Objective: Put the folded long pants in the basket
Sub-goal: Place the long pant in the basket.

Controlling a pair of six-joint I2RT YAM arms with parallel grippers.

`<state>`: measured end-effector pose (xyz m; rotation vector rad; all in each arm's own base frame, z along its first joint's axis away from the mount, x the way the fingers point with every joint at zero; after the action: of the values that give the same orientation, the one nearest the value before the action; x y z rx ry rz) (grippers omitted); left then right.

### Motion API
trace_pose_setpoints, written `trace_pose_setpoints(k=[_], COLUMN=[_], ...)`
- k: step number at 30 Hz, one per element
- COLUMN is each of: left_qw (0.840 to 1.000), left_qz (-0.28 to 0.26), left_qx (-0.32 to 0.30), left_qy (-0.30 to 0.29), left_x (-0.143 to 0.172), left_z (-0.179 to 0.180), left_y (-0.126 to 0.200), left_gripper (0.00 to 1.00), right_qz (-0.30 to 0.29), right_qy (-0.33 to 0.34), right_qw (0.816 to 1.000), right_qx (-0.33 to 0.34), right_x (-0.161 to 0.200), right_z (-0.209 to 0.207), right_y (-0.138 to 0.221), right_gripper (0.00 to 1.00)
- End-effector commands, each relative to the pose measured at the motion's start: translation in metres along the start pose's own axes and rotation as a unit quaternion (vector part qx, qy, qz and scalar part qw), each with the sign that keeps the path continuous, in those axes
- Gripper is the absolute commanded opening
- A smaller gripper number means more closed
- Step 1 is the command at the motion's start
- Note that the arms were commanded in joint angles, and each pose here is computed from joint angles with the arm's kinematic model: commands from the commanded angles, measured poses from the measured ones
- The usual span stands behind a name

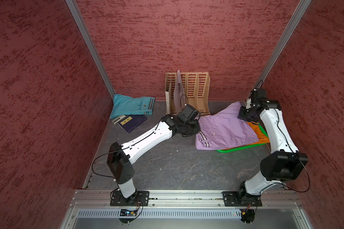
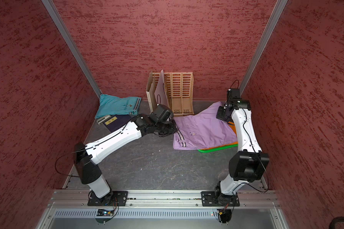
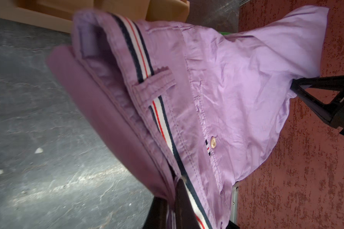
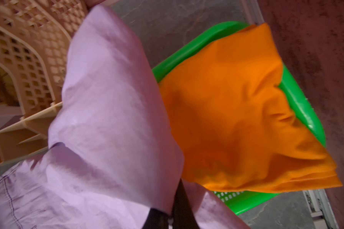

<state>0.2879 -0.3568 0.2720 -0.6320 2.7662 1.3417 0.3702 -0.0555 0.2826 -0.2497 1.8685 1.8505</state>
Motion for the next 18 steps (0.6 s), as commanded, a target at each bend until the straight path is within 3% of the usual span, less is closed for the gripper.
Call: trace_pose_setpoints(k=[1, 8, 14, 18], left_qw=[1.0, 0.999, 0.996, 0.998], left_qz=[-0.005, -0.01, -0.033, -0.018], left_qx=[0.011, 0.02, 0.043, 0.035], left_qy=[-0.018, -0.032, -0.068, -0.057], left_x=[0.002, 0.011, 0.014, 0.016], left_z=[-0.025, -0.049, -0.065, -0.063], left_y=[-0.009, -0.05, -0.087, -0.11], left_gripper=[0.0, 0.0, 0.0, 0.0], right_qz=[-0.035, -0.026, -0.034, -0.02], right_qy=[-0.014, -0.048, -0.061, -0.057], right_qw=[0.998, 0.993, 0.99, 0.99], right_qx=[0.056, 0.106, 0.121, 0.125], right_x=[-0.026, -0.044, -0.065, -0.068], right_z=[-0.03, -0.069, -0.082, -0.087], right_y=[0.003, -0.016, -0.028, -0.044], right_gripper=[0.0, 0.0, 0.0, 0.0])
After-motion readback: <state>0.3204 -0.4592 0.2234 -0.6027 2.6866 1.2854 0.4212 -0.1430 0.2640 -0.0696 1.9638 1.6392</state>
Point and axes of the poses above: each gripper's point midway between its finger pads, its own y axis back along the fingers, its own z axis along the line the jaws close on, x = y × z, the point moved 5 cm from there along y, back along the fingers, and after that the axes turned 11 degrees about y, right-handed, at the moved point
